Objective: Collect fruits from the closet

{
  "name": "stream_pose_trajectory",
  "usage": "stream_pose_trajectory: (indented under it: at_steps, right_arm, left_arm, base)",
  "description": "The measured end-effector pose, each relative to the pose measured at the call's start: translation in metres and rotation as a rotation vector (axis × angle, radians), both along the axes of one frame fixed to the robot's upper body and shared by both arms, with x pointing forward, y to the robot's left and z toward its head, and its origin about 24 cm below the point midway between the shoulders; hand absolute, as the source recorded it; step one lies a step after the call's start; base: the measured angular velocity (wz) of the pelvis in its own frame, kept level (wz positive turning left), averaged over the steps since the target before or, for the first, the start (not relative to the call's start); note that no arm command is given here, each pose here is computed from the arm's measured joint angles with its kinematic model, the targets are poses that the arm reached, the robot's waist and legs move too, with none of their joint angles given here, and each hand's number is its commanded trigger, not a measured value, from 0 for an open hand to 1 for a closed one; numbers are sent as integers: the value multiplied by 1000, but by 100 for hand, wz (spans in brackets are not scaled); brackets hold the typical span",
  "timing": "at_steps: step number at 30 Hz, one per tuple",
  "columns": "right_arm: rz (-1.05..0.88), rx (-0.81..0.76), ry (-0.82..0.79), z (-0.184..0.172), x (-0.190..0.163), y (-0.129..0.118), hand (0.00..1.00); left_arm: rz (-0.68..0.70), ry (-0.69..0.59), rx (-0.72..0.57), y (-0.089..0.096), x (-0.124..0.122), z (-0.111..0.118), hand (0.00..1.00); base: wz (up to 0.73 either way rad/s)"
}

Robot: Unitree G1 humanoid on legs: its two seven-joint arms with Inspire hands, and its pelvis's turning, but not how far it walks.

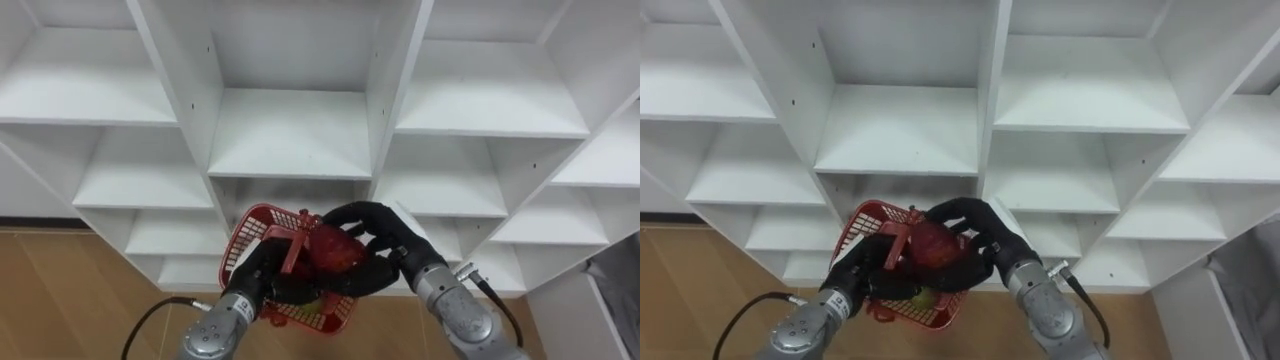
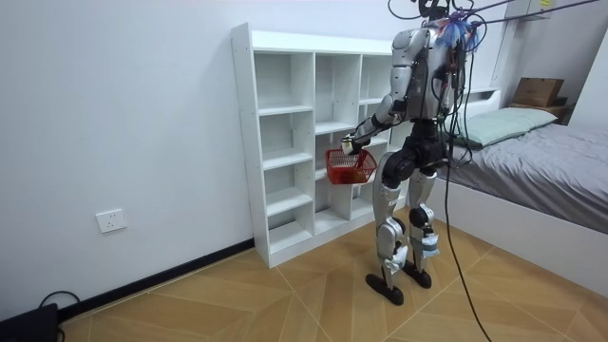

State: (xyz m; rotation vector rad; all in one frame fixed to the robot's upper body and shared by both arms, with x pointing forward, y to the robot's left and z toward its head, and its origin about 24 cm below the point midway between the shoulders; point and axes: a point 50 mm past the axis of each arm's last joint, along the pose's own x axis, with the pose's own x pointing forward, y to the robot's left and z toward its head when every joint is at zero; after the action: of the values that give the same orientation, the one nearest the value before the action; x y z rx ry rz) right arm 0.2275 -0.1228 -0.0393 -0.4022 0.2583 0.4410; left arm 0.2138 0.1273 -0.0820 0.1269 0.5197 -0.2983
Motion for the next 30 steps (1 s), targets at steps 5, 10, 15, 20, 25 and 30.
stream_pose_trajectory:
  at_steps: [5,10,15,20,25,30]
  right_arm:
    - [-2,-3,3,-1,0,-1,100]
    - [-6,-4,1,-1,0,-1,100]
    - [-22,-8,9,-3,0,-4,100]
    - [-30,-5,6,-3,0,-4,100]
    - [-32,-9,8,-5,-1,-5,100]
    - [-33,-16,12,-6,-2,-7,100]
  left_arm:
    - [-6,-1,3,0,0,0,100]
    - [-19,-17,21,1,2,3,100]
    - [-25,-49,17,2,6,9,100]
    - [-38,-54,20,4,6,10,100]
    - [-54,-53,22,6,7,11,100]
    - [-69,-50,18,7,7,11,100]
  base:
    - [0]
    - [0]
    - [0]
    - [0]
    - [1]
    - [0]
